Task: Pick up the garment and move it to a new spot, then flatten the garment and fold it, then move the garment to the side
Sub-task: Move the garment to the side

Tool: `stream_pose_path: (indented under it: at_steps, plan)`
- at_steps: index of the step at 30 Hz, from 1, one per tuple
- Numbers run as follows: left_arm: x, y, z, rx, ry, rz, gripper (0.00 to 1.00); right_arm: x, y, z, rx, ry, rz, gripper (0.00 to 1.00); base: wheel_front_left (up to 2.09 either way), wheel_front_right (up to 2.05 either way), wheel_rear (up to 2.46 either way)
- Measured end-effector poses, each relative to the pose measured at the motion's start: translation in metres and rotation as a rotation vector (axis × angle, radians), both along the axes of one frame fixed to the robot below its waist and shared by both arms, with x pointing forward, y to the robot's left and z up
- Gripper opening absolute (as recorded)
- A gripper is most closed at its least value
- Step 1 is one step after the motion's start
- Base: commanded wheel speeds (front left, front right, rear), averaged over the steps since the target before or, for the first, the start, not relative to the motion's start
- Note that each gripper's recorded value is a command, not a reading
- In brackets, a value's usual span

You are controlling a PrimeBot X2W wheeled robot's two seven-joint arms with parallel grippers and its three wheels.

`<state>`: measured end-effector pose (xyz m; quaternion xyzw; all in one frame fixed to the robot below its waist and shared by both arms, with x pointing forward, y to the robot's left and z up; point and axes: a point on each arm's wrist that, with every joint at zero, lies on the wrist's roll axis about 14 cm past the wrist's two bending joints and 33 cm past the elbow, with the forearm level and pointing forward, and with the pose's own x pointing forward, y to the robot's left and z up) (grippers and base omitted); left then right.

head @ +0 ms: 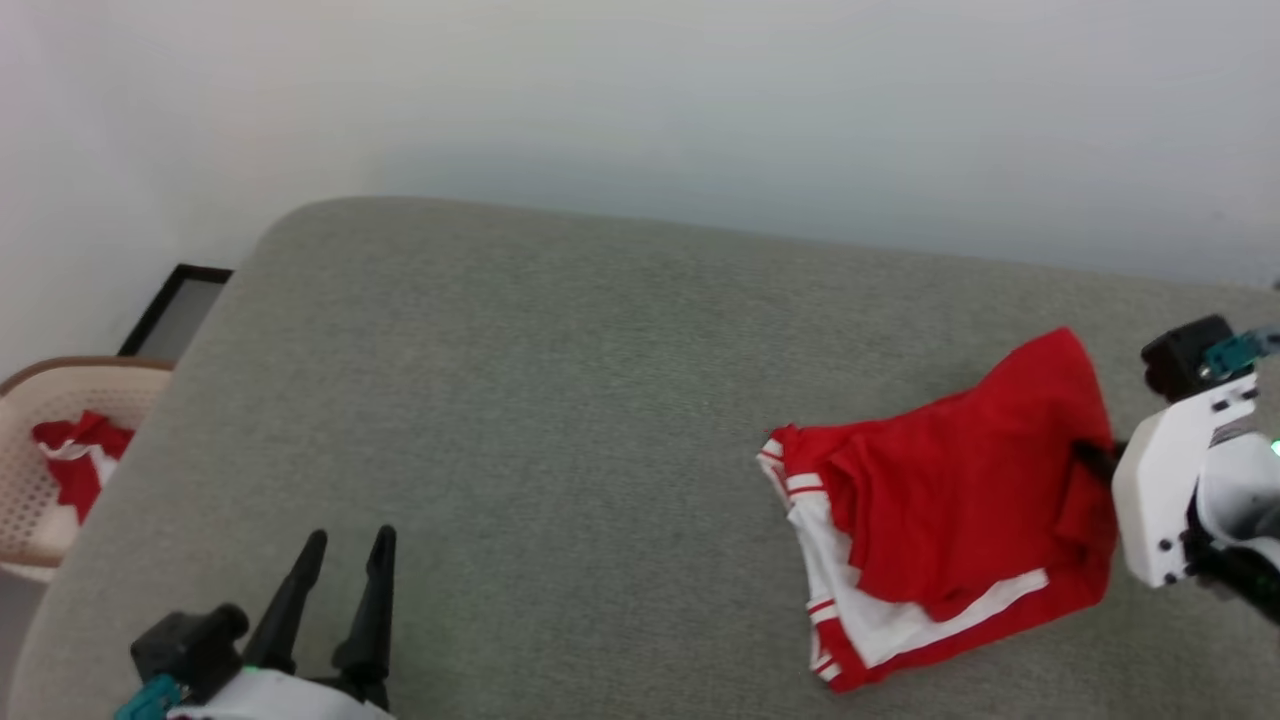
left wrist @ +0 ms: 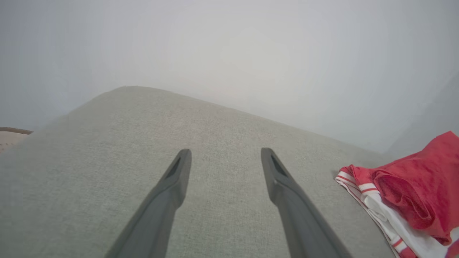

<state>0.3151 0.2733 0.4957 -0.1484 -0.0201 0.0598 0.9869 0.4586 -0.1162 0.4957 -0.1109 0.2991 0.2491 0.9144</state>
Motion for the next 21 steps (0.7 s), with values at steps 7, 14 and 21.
stream_pose_path:
  at_steps: [7, 14, 21]
  plan:
    - [0.039, -0.028, 0.007, 0.009, -0.023, -0.103, 1.0, 0.009, -0.045, 0.026, -0.079, -0.07, -0.051, 0.0, 0.0, 0.0, 0.0]
    - [0.084, -0.054, 0.012, 0.028, -0.038, -0.198, 1.0, 0.018, -0.098, 0.037, -0.145, -0.118, -0.127, 0.0, 0.0, 0.0, 0.0]
    - [0.124, -0.091, 0.006, 0.034, -0.04, -0.314, 1.0, 0.022, -0.155, 0.042, -0.215, -0.156, -0.211, 0.0, 0.0, 0.0, 0.0]
